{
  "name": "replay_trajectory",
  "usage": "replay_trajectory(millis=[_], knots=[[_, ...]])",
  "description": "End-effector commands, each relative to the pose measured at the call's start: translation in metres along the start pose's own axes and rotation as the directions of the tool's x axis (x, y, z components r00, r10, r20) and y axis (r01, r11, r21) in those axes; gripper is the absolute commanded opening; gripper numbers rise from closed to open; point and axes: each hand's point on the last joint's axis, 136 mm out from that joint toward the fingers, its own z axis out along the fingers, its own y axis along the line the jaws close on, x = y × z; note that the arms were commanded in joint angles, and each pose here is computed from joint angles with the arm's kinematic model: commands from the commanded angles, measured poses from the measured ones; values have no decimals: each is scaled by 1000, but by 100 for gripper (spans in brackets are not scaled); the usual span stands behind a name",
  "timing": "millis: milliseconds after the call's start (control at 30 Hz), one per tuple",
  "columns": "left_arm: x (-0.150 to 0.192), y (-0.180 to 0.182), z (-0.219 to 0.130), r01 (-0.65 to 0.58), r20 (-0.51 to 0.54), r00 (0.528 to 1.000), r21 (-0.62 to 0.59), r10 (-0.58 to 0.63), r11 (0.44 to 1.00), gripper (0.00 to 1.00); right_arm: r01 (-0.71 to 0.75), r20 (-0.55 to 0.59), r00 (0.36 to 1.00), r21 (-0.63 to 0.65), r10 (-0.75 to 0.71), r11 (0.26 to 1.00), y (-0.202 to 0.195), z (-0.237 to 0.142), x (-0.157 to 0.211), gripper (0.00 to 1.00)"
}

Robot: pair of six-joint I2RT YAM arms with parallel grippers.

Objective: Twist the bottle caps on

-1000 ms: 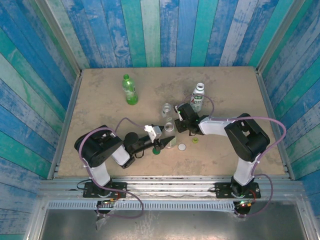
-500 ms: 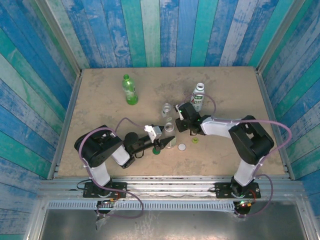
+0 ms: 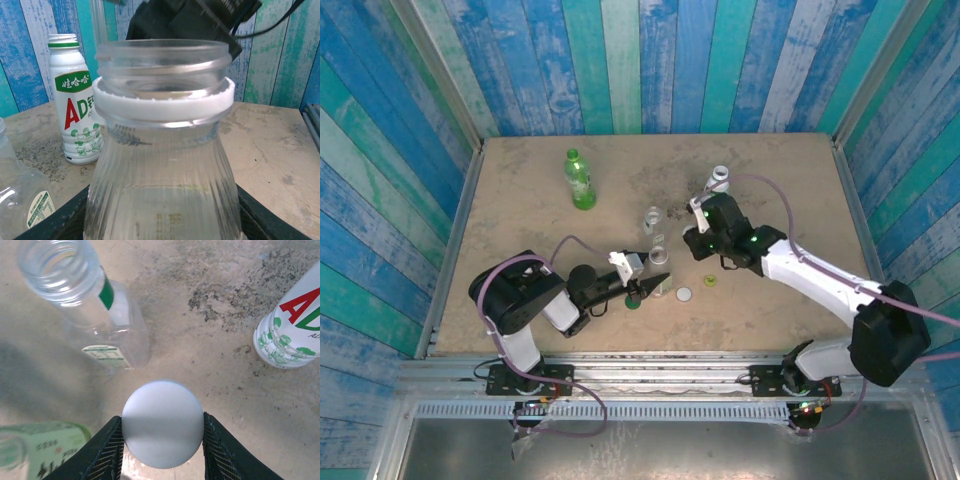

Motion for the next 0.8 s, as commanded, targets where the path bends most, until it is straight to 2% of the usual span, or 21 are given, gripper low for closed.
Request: replay_trajectory(millis=[0,400,767], knots=[[11,1,-3,-23,-39,999,-4,23,1000,47,30,-74,997,-31,-32,999,10,-21,8,41],[10,0,-5,-38,-41,998,-1,38,999,47,123,6,992,-95,-123,988,56,-70,-26,41],[15,1,-3,-23,-49,999,-3,23,1000,45,196,-8,980,-168,-200,966,93,-79,-24,41]])
